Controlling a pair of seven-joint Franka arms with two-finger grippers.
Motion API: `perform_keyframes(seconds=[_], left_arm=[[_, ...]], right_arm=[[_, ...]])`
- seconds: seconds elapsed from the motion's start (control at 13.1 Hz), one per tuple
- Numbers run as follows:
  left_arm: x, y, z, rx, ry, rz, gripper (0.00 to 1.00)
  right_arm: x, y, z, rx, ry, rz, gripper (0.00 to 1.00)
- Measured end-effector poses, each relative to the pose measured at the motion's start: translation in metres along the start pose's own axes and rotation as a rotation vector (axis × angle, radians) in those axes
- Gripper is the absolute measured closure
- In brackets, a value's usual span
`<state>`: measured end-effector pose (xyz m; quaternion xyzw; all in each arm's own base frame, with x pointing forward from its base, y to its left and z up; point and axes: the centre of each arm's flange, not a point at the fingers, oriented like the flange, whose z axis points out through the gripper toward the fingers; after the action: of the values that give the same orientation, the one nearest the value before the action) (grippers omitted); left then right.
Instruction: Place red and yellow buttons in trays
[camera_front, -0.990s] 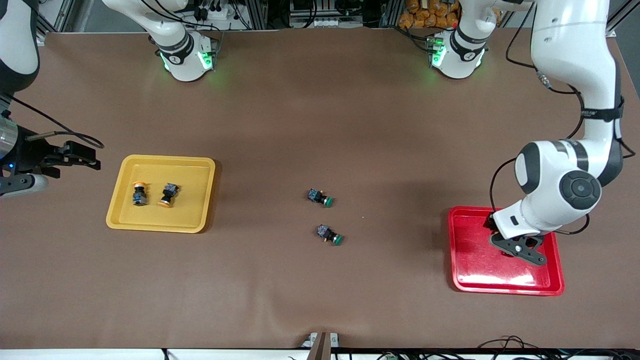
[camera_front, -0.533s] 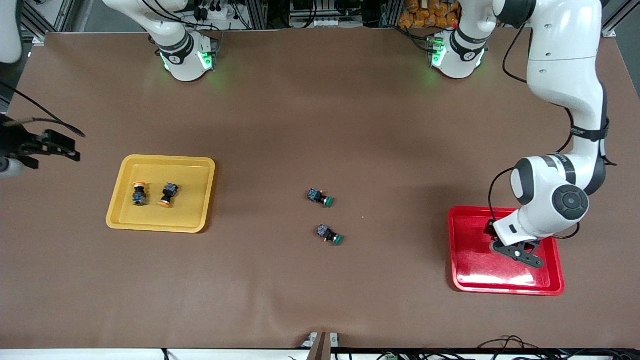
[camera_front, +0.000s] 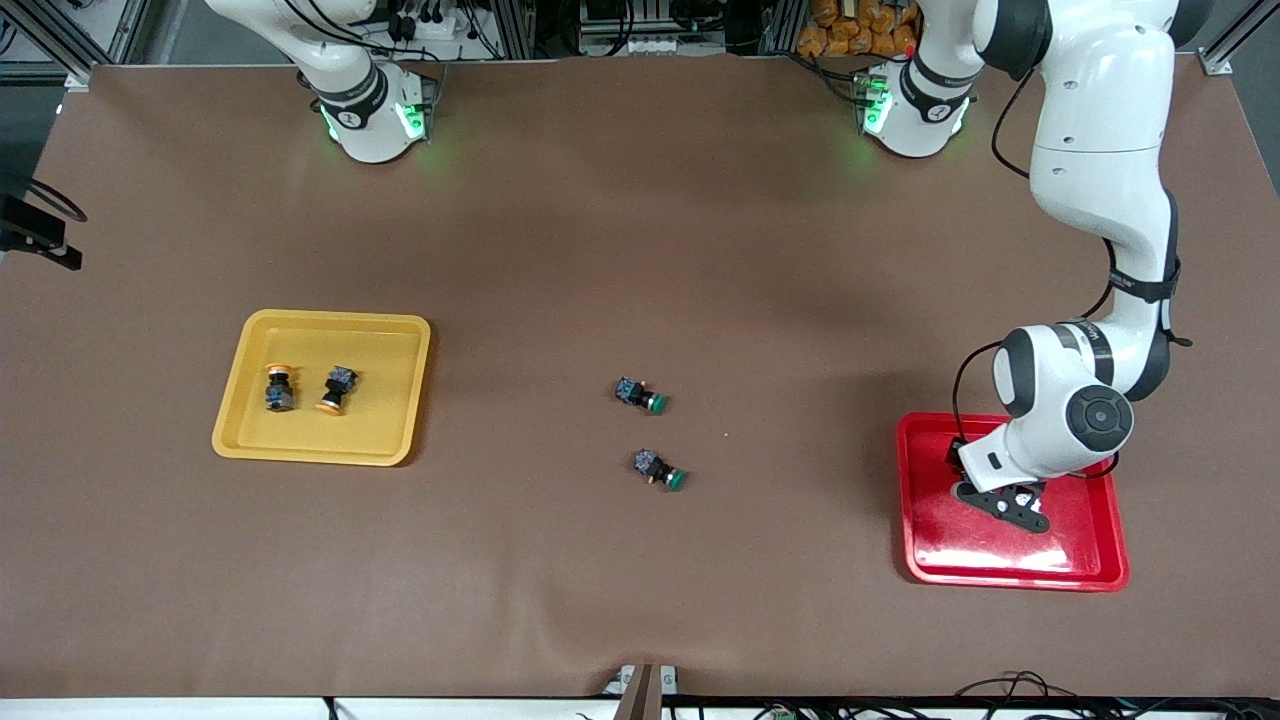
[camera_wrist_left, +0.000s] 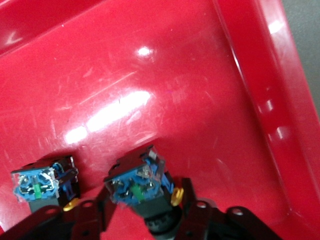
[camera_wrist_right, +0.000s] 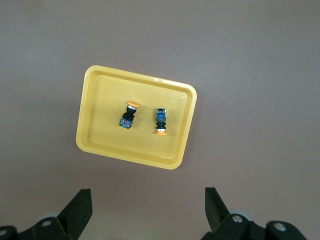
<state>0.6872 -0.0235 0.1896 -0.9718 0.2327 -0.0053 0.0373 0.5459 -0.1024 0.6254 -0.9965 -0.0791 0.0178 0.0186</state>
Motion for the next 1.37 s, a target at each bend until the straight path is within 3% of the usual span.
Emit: perform_keyframes(seconds=[0.23,0.3,0.76,1.22,1.37], left_arm=[[0.008,-0.006,-0.015,0.015,0.032,-0.003,0.03],[0.011,-0.011,-0.031,0.021,0.051,-0.007,0.0],[0.004,-0.027,-0.216,-0.04,-0.004,-0.015,0.0],[-0.024,-0.004,-0.333,-0.044,0.002,-0.146,0.0],[-0.041,0.009,-0.361,-0.074,-0.037,-0.166,0.0]], right_arm=[[-0.001,-0.003,0.002,0.006,-0.017,-0.004,0.0],[-0.001,-0.004,0.002,0.008,-0.022,-0.007,0.0],[-0.005,-0.012,-0.005,0.017,-0.05,-0.009,0.0],[-0.011,-0.013,-0.013,0.017,-0.044,-0.006,0.0],[-0.012,-0.012,-0.009,0.013,-0.026,-0.005,0.0]])
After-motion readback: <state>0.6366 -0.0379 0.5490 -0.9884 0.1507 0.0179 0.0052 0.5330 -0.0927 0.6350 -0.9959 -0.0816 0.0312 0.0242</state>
